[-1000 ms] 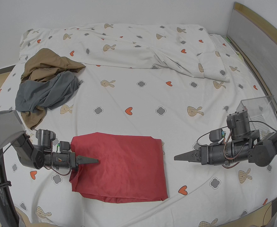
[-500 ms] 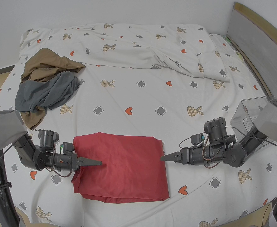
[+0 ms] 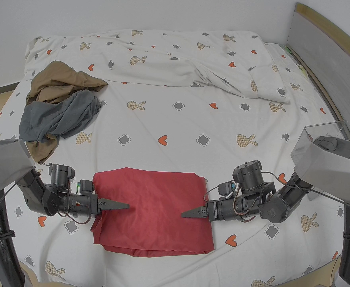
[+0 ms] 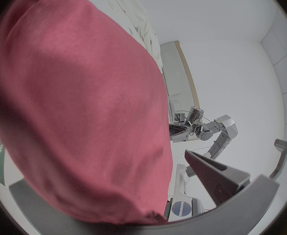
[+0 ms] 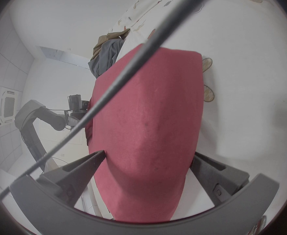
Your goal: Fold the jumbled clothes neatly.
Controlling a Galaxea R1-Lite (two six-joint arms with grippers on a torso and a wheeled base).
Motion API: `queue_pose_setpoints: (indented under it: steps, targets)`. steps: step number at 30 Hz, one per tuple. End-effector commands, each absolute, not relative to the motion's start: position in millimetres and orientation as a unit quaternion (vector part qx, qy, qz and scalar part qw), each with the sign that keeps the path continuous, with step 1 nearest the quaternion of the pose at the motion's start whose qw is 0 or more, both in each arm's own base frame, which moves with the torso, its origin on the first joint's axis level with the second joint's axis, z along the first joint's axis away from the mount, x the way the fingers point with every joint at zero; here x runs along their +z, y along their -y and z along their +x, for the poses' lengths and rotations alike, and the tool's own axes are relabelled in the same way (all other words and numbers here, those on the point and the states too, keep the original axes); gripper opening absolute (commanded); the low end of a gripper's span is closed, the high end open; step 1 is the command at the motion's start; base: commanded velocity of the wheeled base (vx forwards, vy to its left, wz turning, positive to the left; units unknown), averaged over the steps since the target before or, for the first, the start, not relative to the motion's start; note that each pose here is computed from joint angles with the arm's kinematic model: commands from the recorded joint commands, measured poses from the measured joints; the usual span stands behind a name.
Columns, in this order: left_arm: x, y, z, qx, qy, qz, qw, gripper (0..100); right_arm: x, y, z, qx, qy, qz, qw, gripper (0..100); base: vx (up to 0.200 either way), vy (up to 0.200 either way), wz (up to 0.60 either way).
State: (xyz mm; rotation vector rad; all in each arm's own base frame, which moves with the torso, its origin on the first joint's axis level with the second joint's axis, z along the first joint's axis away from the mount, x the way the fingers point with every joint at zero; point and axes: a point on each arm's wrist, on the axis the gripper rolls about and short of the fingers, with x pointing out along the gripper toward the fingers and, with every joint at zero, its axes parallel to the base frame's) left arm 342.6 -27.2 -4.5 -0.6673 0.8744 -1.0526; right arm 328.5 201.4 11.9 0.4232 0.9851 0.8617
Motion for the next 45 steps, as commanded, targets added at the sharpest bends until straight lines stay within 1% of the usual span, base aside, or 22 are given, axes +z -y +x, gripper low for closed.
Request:
queue_pose_setpoints:
  steps: [1,5,9,11,14,17,23,31,42,45]
  targets:
    - [-7.6,30.4,346.8,-0.48,-0.396,-0.301,0.723,100,3.3,-205.1,332.9,0.398,-0.459,0.195,0.77,100,0.0,0.0,0.0]
    - [-10.1,35.9,350.9,-0.482,-0.399,-0.305,0.718,100,0.2,-208.5,336.4,0.403,-0.456,0.191,0.771,100,0.0,0.0,0.0]
    - [-12.3,44.1,350.9,-0.492,-0.399,-0.299,0.714,100,-3.2,-212.4,335.3,0.414,-0.456,0.189,0.765,100,0.0,0.0,0.0]
    - [-14.6,48.9,349.9,-0.494,-0.406,-0.301,0.708,100,-1.8,-212.7,335.2,0.437,-0.45,0.195,0.754,100,0.0,0.0,0.0]
    - [-14.8,49.4,350.1,-0.495,-0.405,-0.301,0.708,100,0.6,-210.3,335.5,0.472,-0.44,0.206,0.736,100,0.0,0.0,0.0]
    - [-15.1,49.4,350.3,-0.494,-0.405,-0.303,0.707,100,0.8,-209.8,335.9,0.487,-0.434,0.209,0.728,100,0.0,0.0,0.0]
    - [-22.0,54.0,359.0,-0.499,-0.402,-0.299,0.707,100,-4.4,-217.0,337.5,0.491,-0.434,0.205,0.727,100,0.0,0.0,0.0]
    - [-26.1,70.5,364.2,-0.515,-0.406,-0.291,0.697,100,-4.5,-223.6,338.9,0.498,-0.43,0.203,0.725,100,0.0,0.0,0.0]
    - [-25.9,73.3,363.9,-0.517,-0.407,-0.29,0.695,100,-1.7,-228.9,338.9,0.504,-0.428,0.205,0.721,100,0.0,0.0,0.0]
    - [-25.9,84.6,365.9,-0.527,-0.41,-0.285,0.688,100,-1.1,-230.7,338.5,0.505,-0.427,0.204,0.722,100,0.0,0.0,0.0]
